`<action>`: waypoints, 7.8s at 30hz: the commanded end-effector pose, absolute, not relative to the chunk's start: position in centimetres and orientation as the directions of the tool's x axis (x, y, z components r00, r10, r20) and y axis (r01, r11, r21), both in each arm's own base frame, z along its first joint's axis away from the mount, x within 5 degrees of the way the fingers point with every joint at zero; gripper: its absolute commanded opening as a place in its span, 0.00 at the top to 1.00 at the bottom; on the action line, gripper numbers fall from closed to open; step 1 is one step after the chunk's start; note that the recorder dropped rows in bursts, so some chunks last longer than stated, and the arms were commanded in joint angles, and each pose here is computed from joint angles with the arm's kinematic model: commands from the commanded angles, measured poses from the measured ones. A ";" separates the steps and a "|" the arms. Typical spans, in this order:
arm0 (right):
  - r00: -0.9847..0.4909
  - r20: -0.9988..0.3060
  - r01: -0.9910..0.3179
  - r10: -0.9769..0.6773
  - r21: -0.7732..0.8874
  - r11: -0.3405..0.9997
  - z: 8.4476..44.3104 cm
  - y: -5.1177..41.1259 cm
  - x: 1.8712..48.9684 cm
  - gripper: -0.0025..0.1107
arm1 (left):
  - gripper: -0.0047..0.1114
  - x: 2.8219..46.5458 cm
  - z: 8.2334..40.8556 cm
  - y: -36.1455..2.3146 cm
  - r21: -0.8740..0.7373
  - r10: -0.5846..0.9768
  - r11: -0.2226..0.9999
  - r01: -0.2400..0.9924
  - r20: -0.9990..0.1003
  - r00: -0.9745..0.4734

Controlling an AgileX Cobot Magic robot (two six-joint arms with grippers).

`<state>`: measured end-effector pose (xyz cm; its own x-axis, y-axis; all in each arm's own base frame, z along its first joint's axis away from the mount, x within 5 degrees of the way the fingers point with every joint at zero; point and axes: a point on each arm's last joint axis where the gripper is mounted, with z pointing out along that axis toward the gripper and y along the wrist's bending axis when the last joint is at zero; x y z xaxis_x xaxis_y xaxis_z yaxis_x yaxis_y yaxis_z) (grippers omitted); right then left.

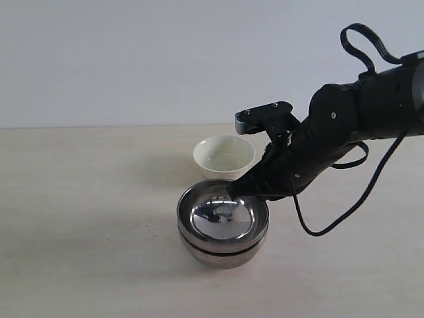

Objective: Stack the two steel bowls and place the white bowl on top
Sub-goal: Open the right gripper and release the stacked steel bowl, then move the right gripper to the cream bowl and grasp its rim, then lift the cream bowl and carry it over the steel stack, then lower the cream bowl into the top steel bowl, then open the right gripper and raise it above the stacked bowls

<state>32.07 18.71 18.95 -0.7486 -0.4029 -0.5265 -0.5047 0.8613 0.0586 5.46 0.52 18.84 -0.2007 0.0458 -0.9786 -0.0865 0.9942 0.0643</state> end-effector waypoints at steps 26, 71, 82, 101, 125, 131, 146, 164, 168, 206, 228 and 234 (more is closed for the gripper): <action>-0.616 -0.617 -0.677 -0.490 0.097 0.730 22.4 25.3 26.5 0.98 | 0.92 5.4 18.7 0.5 0.051 0.032 0.995 -0.089 -0.979 -0.200; -0.640 -0.768 -0.256 -0.005 0.207 0.944 19.8 17.0 38.2 0.36 | 0.92 5.4 18.7 0.5 0.051 0.032 0.995 -0.089 -0.979 -0.200; -0.741 -0.671 -0.234 -0.031 0.215 0.948 15.6 19.6 43.4 0.36 | 0.92 5.4 18.7 0.5 0.051 0.032 0.995 -0.089 -0.979 -0.200; -0.777 -0.627 -0.170 0.053 0.290 0.942 11.5 21.1 46.2 0.74 | 0.92 5.4 18.7 0.5 0.051 0.032 0.995 -0.089 -0.979 -0.200; -0.741 -0.665 -0.337 -0.098 0.242 0.910 25.8 20.0 41.9 0.98 | 0.92 5.4 18.7 0.5 0.051 0.032 0.995 -0.089 -0.979 -0.200; -0.740 -0.661 -0.358 -0.125 0.230 0.905 27.4 18.7 38.9 0.98 | 0.92 5.4 18.7 0.5 0.051 0.032 0.995 -0.089 -0.979 -0.200; -0.833 -0.513 -0.391 -0.207 0.281 0.876 22.7 16.8 32.4 0.98 | 0.92 5.4 18.7 0.5 0.051 0.032 0.995 -0.089 -0.979 -0.200; -0.818 -0.516 -0.430 -0.253 0.257 0.865 19.0 20.1 31.4 0.98 | 0.92 5.4 18.7 0.5 0.051 0.032 0.995 -0.089 -0.979 -0.200; -0.824 -0.509 -0.421 -0.249 0.256 0.870 18.3 20.1 31.6 0.98 | 0.92 5.4 18.7 0.5 0.051 0.032 0.995 -0.089 -0.979 -0.200; -0.729 -0.633 -0.471 -0.259 0.191 0.861 20.0 20.1 32.3 0.64 | 0.92 5.4 18.7 0.5 0.051 0.032 0.995 -0.089 -0.979 -0.200; -0.595 -0.703 -0.638 -0.391 0.116 0.761 22.3 23.3 29.5 0.98 | 0.92 5.4 18.7 0.5 0.051 0.032 0.995 -0.089 -0.979 -0.200; -0.566 -0.719 -0.664 -0.403 0.108 0.740 21.6 25.2 28.8 0.98 | 0.92 5.4 18.7 0.5 0.051 0.032 0.995 -0.089 -0.979 -0.200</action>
<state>28.70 24.76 21.93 -0.5756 -0.4008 -0.7127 -0.6594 0.7430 0.1147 5.46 0.52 18.84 -0.2007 0.0458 -0.9786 -0.0865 0.9942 0.0643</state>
